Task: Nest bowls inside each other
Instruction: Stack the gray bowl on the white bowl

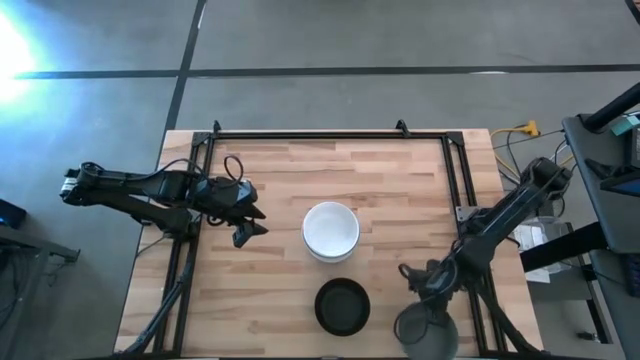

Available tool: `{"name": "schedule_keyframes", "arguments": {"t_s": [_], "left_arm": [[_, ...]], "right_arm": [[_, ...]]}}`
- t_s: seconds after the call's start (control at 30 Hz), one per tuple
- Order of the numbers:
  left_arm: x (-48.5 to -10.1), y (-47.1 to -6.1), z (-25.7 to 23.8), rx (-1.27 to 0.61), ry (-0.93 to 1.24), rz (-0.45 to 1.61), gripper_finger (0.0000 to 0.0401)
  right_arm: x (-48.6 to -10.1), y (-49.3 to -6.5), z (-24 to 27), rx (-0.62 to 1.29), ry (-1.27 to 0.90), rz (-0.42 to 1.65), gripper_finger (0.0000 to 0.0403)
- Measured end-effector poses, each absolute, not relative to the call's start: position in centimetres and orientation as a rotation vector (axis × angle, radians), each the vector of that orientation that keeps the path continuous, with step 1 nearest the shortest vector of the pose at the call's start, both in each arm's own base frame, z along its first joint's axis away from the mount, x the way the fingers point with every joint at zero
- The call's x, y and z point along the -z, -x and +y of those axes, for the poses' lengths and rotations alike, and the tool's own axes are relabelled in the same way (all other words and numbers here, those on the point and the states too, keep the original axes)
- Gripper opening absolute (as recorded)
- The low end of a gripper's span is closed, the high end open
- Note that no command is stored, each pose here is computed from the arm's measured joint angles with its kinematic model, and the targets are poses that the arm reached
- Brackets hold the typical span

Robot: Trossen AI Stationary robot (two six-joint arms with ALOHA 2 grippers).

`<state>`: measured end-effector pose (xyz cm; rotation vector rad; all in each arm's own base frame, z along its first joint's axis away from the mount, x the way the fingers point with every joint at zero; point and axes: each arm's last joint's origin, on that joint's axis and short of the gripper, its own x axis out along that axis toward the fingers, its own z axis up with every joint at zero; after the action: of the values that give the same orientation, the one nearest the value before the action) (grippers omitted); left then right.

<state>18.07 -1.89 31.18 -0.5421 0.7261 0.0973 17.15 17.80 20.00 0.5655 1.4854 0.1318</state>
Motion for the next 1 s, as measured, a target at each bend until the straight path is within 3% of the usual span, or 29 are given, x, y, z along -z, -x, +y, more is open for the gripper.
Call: {"name": "schedule_keyframes", "arguments": {"t_s": [0.17,0.5,0.63,0.83,1.0], "left_arm": [[-31.2,-18.1,-1.9,-0.097,0.542,0.726,0.0235],[-31.2,-18.1,-1.9,-0.096,0.542,0.729,0.0235],[-31.1,-18.0,-1.9,-0.091,0.541,0.733,0.0235],[-31.1,-17.0,-2.0,-0.043,0.561,0.798,0.0235],[-31.1,-15.8,-1.9,-0.061,0.571,0.833,0.0235]], "right_arm": [[-22.6,-16.8,15.7,-0.061,-0.645,1.328,0.0009],[-28.7,-19.6,8.0,0.221,-1.037,0.733,0.0009],[-32.4,-22.6,4.5,0.286,-0.992,0.607,0.0009],[-36.1,-27.9,-0.2,0.349,-0.820,0.792,0.0009],[-36.2,-32.1,-2.9,0.393,-0.689,1.033,0.0009]]}}
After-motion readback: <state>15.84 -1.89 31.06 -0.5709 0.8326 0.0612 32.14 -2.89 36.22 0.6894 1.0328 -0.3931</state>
